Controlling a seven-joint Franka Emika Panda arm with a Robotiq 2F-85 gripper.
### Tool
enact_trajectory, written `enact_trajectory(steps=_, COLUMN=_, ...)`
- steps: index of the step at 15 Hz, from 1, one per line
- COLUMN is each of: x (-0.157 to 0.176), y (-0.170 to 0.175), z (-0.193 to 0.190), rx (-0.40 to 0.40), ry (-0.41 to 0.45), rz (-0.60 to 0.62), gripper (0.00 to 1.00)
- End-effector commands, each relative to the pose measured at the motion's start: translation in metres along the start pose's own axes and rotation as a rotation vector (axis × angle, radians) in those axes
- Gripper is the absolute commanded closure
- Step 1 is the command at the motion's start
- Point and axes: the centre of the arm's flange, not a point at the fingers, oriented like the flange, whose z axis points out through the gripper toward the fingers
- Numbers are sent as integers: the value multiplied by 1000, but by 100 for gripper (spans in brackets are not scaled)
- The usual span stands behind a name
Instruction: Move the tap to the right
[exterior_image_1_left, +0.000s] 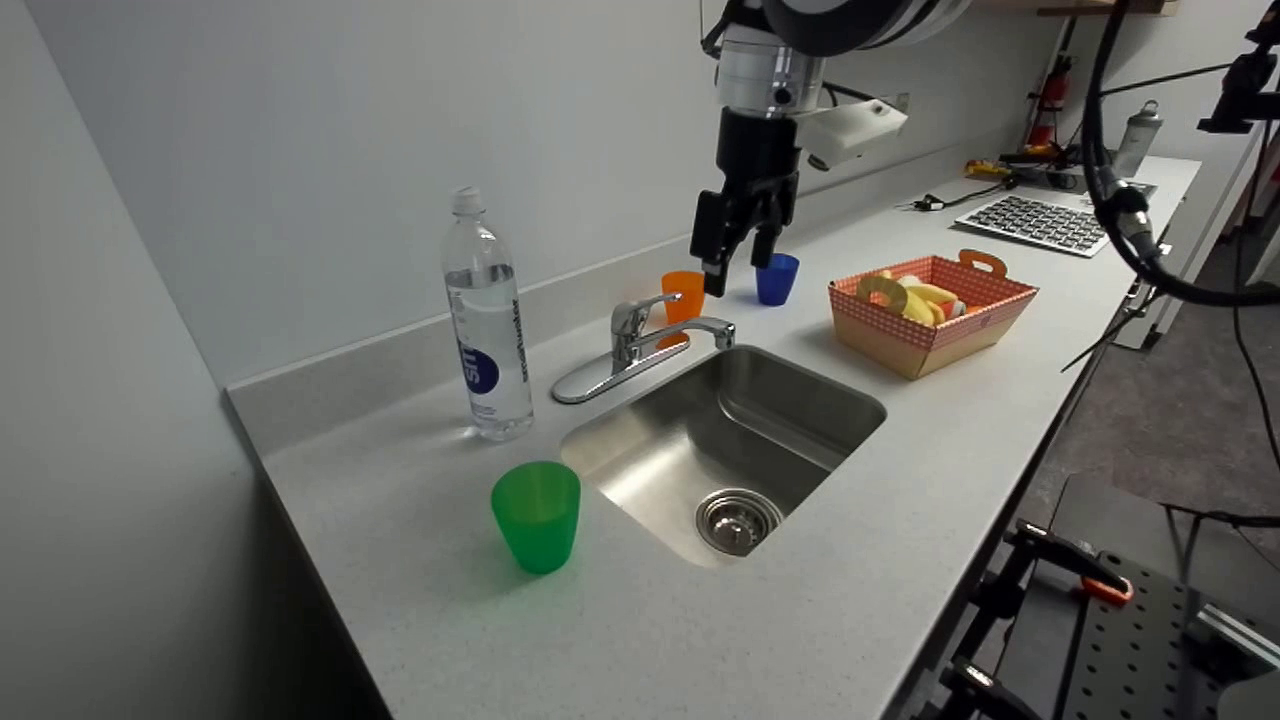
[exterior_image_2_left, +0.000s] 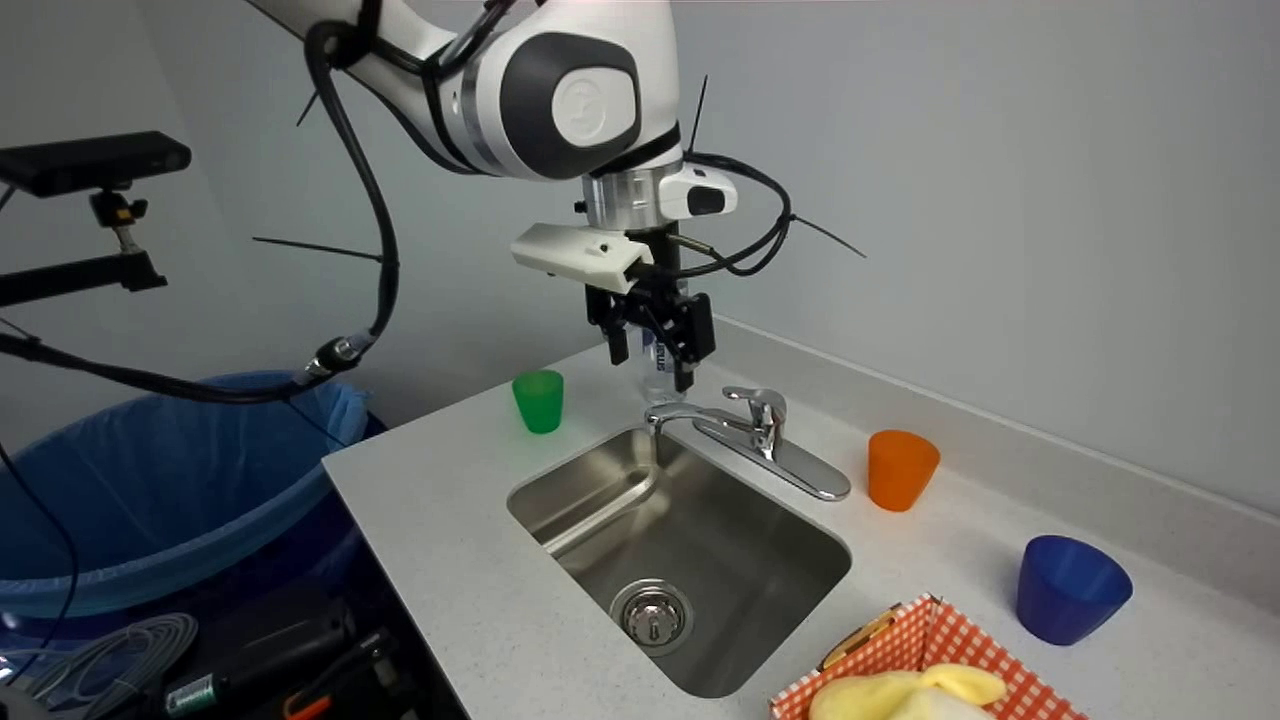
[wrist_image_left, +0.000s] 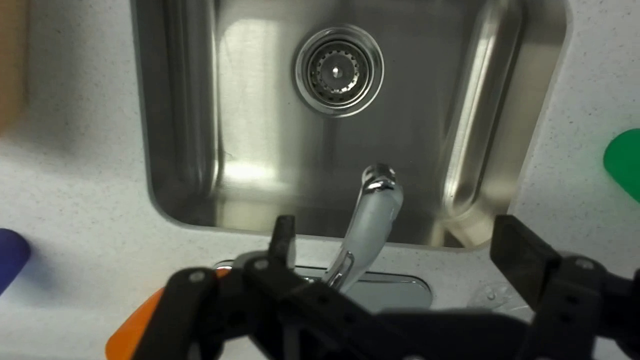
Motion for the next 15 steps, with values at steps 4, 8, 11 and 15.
enact_trajectory(steps=4, x=58, y=-34, z=27, rx=39, ry=-7, rz=26, gripper=0)
enact_trajectory(steps=8, x=77, y=-54, z=40, rx=24, ry=-22, rz=106, gripper=0)
enact_trajectory(steps=11, x=82, y=-64, z=51, rx=13, ry=-38, rz=158, gripper=0)
enact_trajectory(steps=15, x=79, y=-69, z=58, rx=-12, ry=-65, rz=184, gripper=0)
